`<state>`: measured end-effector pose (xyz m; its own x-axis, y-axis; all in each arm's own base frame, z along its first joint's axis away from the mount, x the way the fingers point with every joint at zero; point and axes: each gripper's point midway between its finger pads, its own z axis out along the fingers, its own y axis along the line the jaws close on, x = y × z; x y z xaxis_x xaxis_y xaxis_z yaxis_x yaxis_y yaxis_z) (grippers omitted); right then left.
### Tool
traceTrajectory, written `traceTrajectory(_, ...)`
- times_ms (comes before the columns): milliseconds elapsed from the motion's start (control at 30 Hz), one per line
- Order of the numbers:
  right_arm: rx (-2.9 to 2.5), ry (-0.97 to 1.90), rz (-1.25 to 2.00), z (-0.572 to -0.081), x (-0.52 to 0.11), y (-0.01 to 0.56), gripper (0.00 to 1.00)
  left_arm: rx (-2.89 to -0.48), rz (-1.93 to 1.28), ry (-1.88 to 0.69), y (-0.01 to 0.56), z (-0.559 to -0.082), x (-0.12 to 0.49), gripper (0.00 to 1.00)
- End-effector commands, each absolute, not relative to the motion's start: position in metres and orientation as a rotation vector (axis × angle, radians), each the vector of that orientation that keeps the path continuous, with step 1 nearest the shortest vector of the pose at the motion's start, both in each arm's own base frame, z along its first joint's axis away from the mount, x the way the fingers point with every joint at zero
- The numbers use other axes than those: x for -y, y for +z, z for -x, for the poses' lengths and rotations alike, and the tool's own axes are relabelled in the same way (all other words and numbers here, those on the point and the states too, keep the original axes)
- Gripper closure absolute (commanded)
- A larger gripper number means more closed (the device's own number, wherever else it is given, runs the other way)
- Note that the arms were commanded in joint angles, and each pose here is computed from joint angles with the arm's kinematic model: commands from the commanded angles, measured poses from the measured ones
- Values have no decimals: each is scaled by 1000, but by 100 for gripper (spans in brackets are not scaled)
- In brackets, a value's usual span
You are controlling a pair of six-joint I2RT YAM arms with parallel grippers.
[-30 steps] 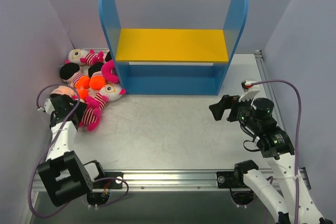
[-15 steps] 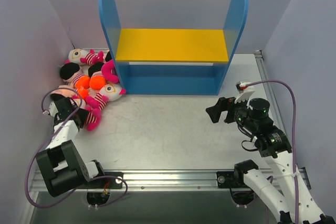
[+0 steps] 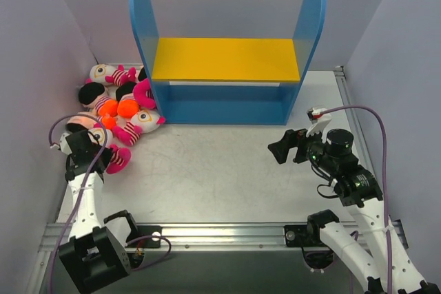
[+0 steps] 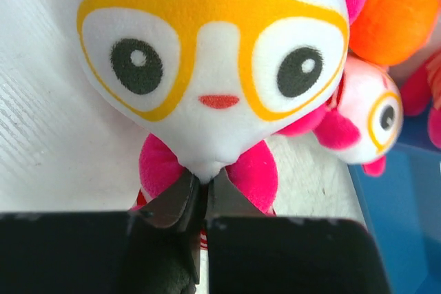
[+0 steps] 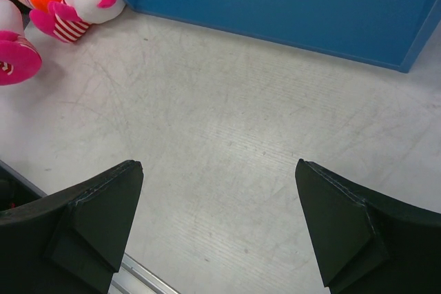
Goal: Place and organize the stuffed toys onto the shelf
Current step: Grab a stuffed toy with the left arm, then pass the stuffed toy from the left arm to the right
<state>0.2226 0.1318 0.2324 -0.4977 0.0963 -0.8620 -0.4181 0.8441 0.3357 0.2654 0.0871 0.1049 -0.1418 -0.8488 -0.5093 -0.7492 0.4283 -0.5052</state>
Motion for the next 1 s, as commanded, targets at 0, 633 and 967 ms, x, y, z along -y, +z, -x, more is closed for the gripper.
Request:
traceTrajectory(0, -1961, 690, 308, -220, -143, 246, 0, -1982, 1178, -170, 141, -260, -72, 97)
traceTrajectory(633, -2030, 809, 266, -224, -207, 218, 0, -2260, 490, -509, 172, -260, 157, 98)
traceTrajectory(967, -1937, 938, 211, -201, -271, 219, 7, -2233, 413, -540, 176, -277, 224, 98)
